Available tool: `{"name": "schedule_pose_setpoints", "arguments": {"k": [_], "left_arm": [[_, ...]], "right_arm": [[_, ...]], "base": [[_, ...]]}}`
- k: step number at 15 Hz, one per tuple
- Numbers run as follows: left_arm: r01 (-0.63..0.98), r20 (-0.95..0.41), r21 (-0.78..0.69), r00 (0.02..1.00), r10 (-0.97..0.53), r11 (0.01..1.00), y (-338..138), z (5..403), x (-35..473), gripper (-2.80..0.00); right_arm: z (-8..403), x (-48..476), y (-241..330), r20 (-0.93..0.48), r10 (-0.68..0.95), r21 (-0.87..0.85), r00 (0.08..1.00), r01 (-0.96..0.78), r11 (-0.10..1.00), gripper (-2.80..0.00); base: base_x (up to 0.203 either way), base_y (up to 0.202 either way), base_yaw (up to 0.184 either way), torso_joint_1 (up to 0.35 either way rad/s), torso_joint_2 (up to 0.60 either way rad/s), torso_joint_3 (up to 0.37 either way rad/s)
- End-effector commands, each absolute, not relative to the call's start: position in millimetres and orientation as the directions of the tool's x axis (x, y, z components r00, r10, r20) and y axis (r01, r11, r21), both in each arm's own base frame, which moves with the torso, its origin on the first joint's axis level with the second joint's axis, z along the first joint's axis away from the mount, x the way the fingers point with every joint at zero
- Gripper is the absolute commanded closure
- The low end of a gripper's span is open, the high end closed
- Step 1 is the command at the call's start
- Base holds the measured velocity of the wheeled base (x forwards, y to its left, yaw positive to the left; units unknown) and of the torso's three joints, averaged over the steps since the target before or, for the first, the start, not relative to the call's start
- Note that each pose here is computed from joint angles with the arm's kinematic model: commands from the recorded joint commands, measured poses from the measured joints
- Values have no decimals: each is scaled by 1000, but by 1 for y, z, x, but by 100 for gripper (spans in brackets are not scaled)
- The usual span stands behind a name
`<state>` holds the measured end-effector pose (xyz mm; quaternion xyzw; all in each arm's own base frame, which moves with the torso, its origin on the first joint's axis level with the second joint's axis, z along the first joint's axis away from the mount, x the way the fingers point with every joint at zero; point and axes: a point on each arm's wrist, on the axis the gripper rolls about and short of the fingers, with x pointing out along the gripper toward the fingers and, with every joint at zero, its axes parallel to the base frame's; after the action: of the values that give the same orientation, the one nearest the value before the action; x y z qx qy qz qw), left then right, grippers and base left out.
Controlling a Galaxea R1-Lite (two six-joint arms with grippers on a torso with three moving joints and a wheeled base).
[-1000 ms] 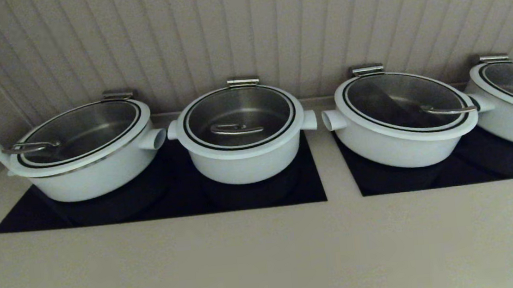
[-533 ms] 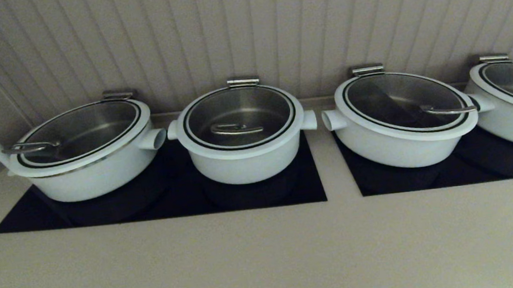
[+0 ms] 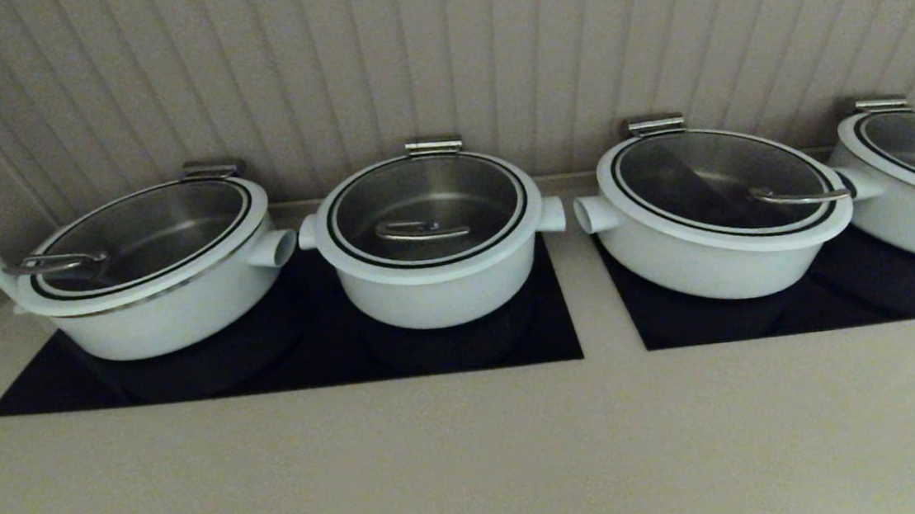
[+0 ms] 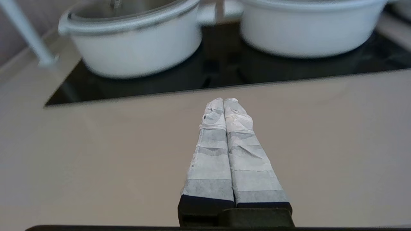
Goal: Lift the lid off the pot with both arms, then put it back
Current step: Open the food pot lid a small opening with the left arm
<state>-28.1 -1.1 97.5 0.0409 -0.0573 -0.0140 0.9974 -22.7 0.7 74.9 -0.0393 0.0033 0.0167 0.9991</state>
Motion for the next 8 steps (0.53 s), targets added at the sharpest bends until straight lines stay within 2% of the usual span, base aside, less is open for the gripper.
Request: {"name": "schedule_pose_setpoints", "arguments": {"k": [1,4,8], "left_arm": [[69,156,93,984,-83,993,-2,111,-33,0],[111,169,105,977,-128,988,-3,128,-34,0],[119,113,99,985,-130,988,-3,160,-21,0]], "right_arm": [[75,-23,1,-8,34,-81,999,-34,996,0],[75,-23,1,-8,35,-84,999,-36,996,0],[75,-23,1,-8,34,-84,999,-34,996,0]], "base": [[0,0,0,0,0,0],[0,0,0,0,0,0],[0,0,0,0,0,0]]}}
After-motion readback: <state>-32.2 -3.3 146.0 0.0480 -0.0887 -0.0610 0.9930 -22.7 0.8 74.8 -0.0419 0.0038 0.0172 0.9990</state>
